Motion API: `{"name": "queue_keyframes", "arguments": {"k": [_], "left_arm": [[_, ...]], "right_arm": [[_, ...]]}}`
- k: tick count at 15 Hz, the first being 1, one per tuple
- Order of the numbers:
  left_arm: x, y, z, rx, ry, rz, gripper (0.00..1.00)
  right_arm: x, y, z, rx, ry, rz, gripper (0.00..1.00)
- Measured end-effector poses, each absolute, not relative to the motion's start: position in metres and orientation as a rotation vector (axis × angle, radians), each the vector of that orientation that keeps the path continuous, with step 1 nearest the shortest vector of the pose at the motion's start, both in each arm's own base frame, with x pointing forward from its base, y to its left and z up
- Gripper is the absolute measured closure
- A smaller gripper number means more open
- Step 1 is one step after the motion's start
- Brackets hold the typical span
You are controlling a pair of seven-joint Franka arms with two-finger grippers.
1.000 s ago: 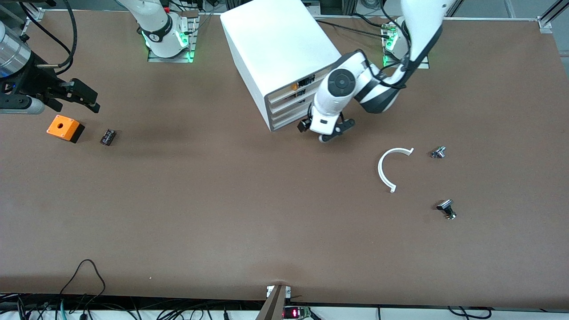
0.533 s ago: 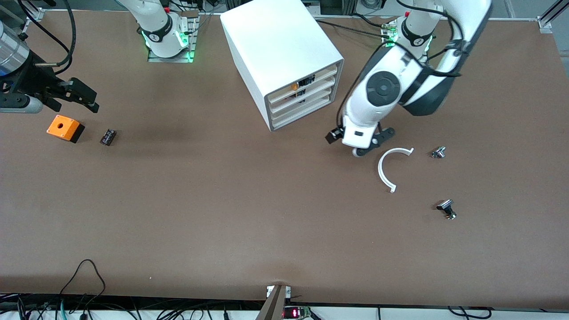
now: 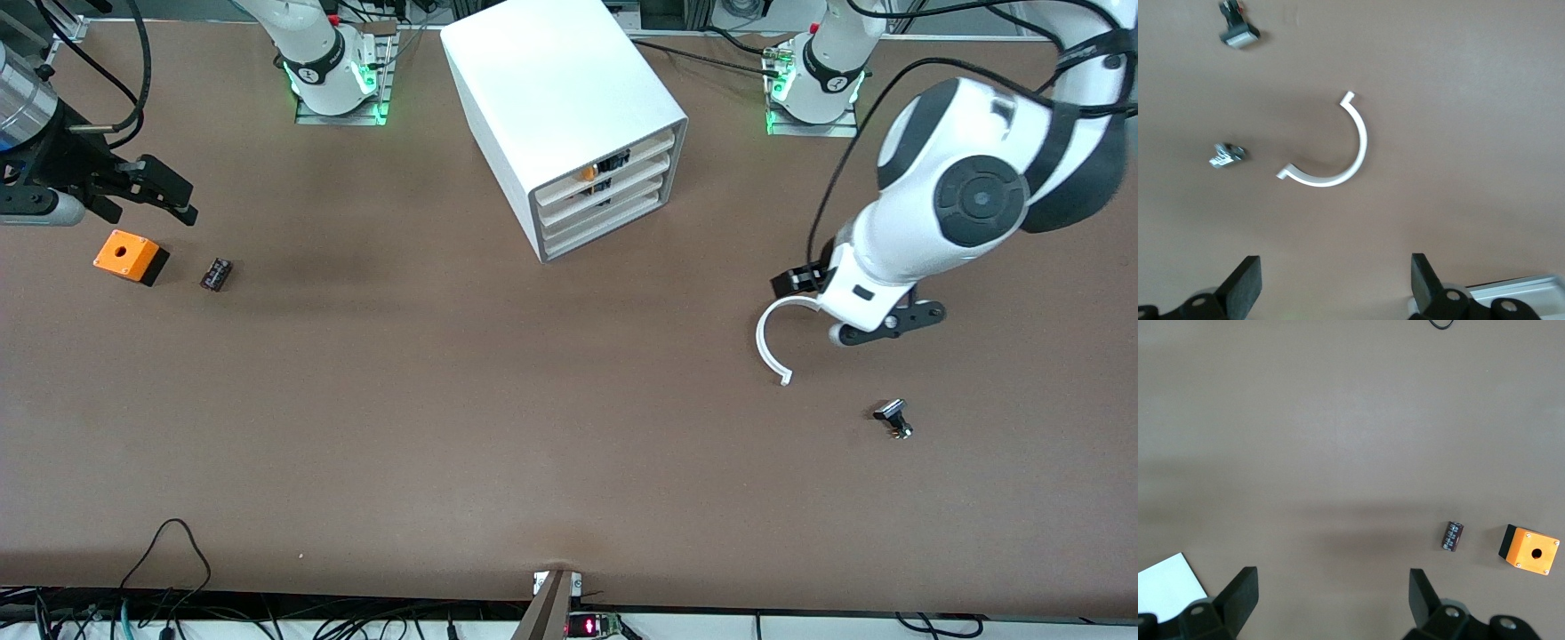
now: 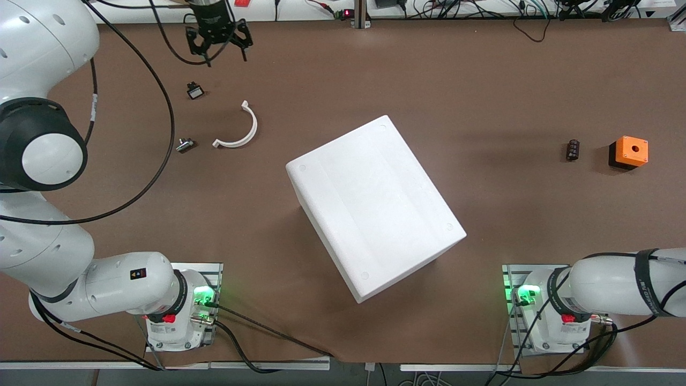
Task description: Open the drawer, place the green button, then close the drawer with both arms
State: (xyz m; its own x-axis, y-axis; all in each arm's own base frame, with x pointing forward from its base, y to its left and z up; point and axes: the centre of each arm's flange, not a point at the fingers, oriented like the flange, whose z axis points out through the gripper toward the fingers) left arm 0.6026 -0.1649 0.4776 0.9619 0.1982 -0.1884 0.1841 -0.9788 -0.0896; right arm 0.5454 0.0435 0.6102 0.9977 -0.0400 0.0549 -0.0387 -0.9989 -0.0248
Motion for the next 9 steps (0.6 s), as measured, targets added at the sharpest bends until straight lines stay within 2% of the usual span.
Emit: {"name": "queue_keyframes", "arguments": {"k": [6,9], "left_arm": [[0.591,-0.099,0.532,-3.026,0.089,0.199,0.01],[0.578,-0.061,0.548,-3.037,0.179,0.071,0.01]], "right_arm": [[0.546,0.044,0.612,-3.116,0.061,-0.092,0.0],[0.546,0.044,0.613,-3.115,0.061,-0.095,0.0]]}}
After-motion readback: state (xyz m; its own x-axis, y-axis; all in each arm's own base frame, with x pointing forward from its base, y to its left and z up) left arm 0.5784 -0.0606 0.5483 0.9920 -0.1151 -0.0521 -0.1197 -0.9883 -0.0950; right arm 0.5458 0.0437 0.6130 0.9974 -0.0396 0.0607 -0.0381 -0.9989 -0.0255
